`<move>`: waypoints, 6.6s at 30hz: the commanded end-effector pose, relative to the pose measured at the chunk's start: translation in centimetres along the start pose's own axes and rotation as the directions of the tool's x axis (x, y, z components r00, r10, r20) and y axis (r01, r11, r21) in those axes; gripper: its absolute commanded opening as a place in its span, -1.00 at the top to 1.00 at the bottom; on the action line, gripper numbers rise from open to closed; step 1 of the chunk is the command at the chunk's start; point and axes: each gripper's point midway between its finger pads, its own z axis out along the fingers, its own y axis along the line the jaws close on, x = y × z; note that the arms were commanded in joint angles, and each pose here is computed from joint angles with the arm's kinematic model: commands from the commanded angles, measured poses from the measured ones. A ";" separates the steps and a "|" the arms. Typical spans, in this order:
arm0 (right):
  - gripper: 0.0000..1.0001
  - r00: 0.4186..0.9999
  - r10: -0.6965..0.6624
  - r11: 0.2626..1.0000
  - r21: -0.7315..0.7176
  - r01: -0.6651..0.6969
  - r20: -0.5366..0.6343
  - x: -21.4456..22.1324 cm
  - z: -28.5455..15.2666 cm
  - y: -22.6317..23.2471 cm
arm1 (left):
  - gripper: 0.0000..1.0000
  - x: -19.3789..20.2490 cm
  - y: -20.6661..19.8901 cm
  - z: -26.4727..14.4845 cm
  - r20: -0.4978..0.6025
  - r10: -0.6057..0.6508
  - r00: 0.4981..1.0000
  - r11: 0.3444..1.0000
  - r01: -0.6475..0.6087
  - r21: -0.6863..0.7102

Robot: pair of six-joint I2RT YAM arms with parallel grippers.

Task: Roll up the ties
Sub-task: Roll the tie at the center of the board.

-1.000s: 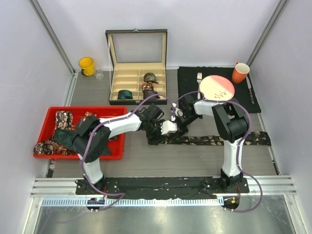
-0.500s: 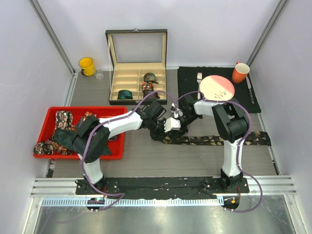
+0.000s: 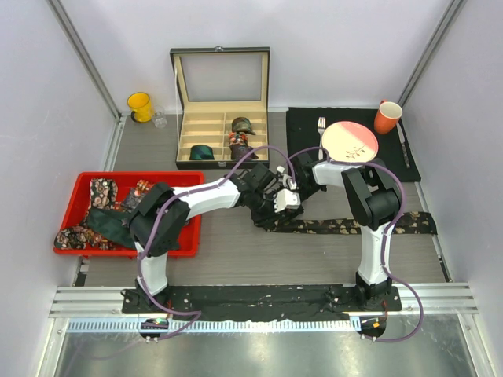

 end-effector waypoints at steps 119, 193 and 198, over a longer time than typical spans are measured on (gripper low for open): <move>0.99 0.993 -0.121 0.983 0.142 0.118 0.009 -0.5 0.4 -3.4 | 0.43 1.7 0.1 0.9 -0.046 0.027 0.999 0.999 -0.029 -0.041; 0.47 0.971 -0.199 0.951 -0.211 0.225 0.135 -0.2 -1.5 4.2 | 0.42 2.9 -0.3 0.6 -0.055 -0.128 0.990 0.979 0.135 0.153; 0.81 0.974 -0.194 0.959 -0.185 0.213 0.118 0.1 -1.4 3.1 | 0.43 3.0 -0.2 0.6 -0.055 -0.133 0.990 0.978 0.140 0.154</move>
